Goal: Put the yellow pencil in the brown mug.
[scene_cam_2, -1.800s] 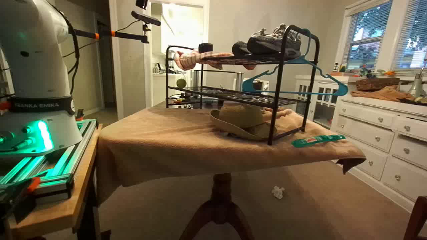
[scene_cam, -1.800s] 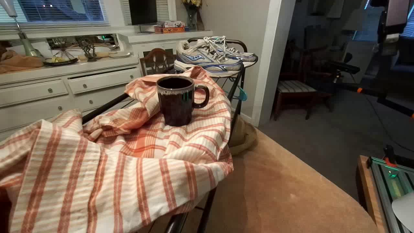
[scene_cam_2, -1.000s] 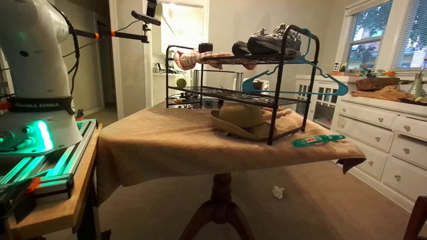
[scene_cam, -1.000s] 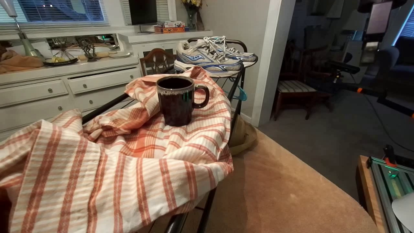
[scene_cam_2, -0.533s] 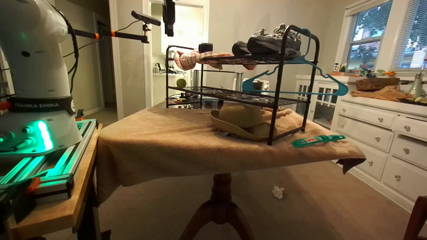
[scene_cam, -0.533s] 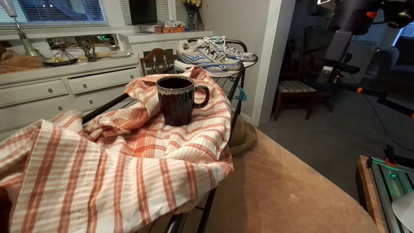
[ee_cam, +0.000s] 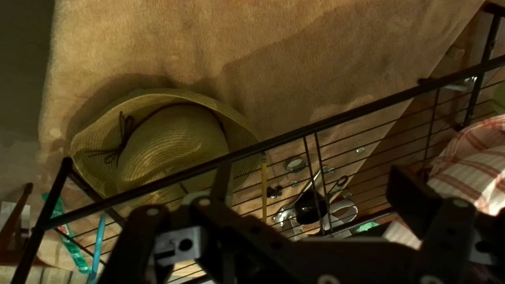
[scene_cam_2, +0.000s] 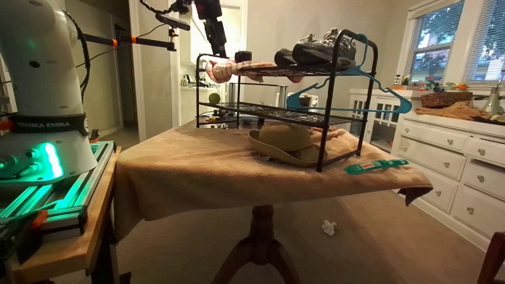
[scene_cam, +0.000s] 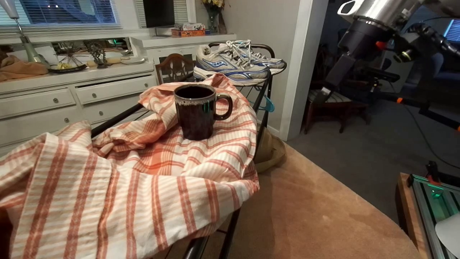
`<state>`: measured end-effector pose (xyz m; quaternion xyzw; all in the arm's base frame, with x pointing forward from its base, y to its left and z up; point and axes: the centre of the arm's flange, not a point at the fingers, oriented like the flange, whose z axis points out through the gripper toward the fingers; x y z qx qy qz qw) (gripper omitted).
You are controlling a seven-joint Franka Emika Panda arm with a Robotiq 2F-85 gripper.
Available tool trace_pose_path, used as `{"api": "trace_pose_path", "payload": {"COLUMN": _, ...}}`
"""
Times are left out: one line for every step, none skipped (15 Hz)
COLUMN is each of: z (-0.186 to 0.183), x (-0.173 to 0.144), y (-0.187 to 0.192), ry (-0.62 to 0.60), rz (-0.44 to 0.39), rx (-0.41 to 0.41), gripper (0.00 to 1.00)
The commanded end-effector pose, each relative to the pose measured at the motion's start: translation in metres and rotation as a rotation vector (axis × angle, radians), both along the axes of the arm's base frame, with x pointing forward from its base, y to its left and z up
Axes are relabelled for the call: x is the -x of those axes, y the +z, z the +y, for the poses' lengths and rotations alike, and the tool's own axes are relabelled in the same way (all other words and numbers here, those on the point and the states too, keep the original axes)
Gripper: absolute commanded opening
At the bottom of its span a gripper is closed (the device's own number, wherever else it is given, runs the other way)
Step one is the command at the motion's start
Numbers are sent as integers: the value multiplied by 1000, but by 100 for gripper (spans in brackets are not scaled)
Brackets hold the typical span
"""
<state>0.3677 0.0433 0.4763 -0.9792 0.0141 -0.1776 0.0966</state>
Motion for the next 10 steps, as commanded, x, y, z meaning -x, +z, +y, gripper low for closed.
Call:
{"api": "trace_pose_path", "payload": {"z": 8, "x": 0, "y": -35, "ry": 31, "rz": -55, "rx": 14, "gripper": 100}}
{"api": "trace_pose_path", "payload": {"z": 8, "x": 1, "y": -45, "ry": 42, "rz": -77, "rx": 36, "gripper": 100}}
{"api": "trace_pose_path", "payload": {"z": 7, "x": 0, "y": -55, "ry": 59, "rz": -110, "rx": 64, "gripper": 100}}
{"api": "trace_pose_path", "payload": {"z": 5, "x": 0, "y": -62, "ry": 69, "rz": -136, "rx": 77, "gripper": 100}}
{"api": "trace_pose_path", "payload": {"z": 4, "x": -2, "y": -64, "ry": 76, "rz": -159, "rx": 85, "gripper": 100}}
{"api": "trace_pose_path", "payload": {"z": 3, "x": -6, "y": -62, "ry": 80, "rz": -175, "rx": 78, "gripper": 100}}
{"api": "trace_pose_path", "payload": {"z": 3, "x": -6, "y": -56, "ry": 80, "rz": -140, "rx": 40, "gripper": 100}}
{"api": "trace_pose_path", "payload": {"z": 4, "x": -17, "y": -40, "ry": 61, "rz": -145, "rx": 65, "gripper": 100}}
{"api": "trace_pose_path", "payload": {"z": 4, "x": -18, "y": -43, "ry": 64, "rz": -137, "rx": 59, "gripper": 100}}
{"api": "trace_pose_path", "payload": {"z": 4, "x": -19, "y": -44, "ry": 66, "rz": -134, "rx": 55, "gripper": 100}}
